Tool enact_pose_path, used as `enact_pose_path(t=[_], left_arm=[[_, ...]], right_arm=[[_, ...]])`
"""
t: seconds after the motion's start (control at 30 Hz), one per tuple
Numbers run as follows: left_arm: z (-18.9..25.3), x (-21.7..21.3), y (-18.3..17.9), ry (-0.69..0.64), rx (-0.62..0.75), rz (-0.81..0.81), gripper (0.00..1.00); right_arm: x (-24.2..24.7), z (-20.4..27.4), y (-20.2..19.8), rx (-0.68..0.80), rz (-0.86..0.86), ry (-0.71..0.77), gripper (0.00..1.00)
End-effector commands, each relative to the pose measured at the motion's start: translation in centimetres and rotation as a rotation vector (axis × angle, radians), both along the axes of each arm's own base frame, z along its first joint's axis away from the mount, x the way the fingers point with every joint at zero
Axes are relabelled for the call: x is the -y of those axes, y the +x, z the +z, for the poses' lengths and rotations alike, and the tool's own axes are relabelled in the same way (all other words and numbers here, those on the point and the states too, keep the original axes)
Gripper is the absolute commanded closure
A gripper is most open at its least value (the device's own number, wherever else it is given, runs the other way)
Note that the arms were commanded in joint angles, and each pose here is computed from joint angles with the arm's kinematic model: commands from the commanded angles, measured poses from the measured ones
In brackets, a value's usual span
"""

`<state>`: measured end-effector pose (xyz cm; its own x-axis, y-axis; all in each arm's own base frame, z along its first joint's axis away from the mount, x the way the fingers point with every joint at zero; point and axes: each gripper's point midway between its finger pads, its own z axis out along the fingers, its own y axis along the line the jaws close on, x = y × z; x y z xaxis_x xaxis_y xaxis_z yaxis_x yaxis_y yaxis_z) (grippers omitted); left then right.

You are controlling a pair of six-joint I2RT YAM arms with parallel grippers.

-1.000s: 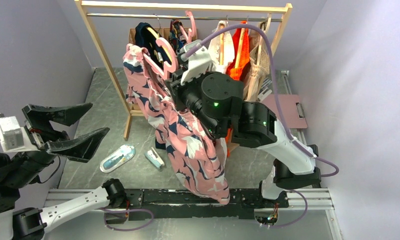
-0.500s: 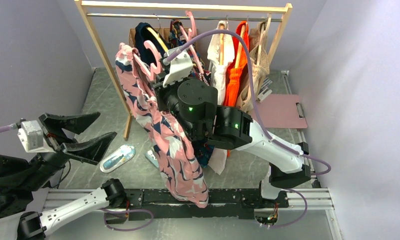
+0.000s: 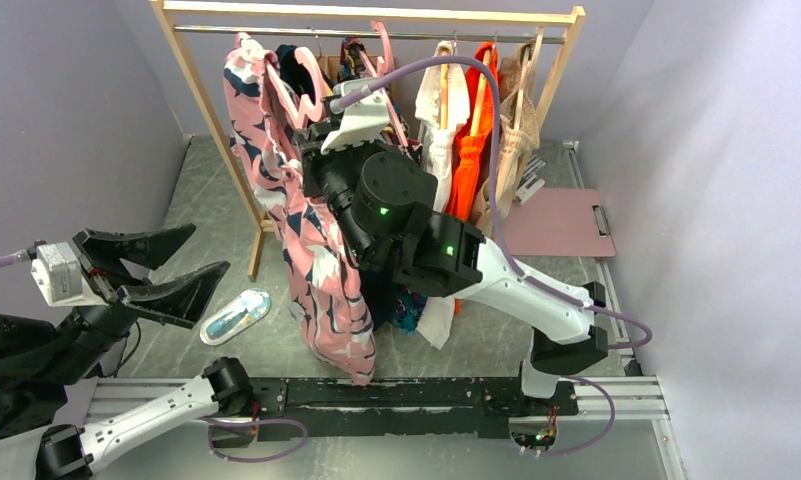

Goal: Place the shorts on the hanger
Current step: Place the hanger at the clothesline.

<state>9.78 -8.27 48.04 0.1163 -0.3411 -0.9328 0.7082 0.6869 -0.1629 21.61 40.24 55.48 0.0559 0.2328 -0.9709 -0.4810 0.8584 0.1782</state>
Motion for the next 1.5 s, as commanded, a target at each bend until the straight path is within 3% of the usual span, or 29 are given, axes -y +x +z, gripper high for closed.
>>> enact_pose_path(t=[0.0,0.7,1.0,1.47], left_arm=[[0.6,-1.2,-0.2,-0.056,0.011,0.025,0.12],[-1.1,-1.7,-0.6,-0.079,-0.017,0.02,0.12],[-2.0,-1.7,-0.5,-0.091,-0.031,0.02,0.12],[-5.7,-2.9,1.0,-0.086,-0.075,0.131,0.12]], right_arm=[[1.3,2.8,1.5,0.026,-0.044,0.164,1.0],[-2.9,-2.3,3.9,-0.048,-0.059,0.22,1.0],[-4.2,-2.5,5.2,0.001,-0.119,0.26,1.0],[-6.6,-4.5,7.5,0.005,-0.13,0.267,1.0]])
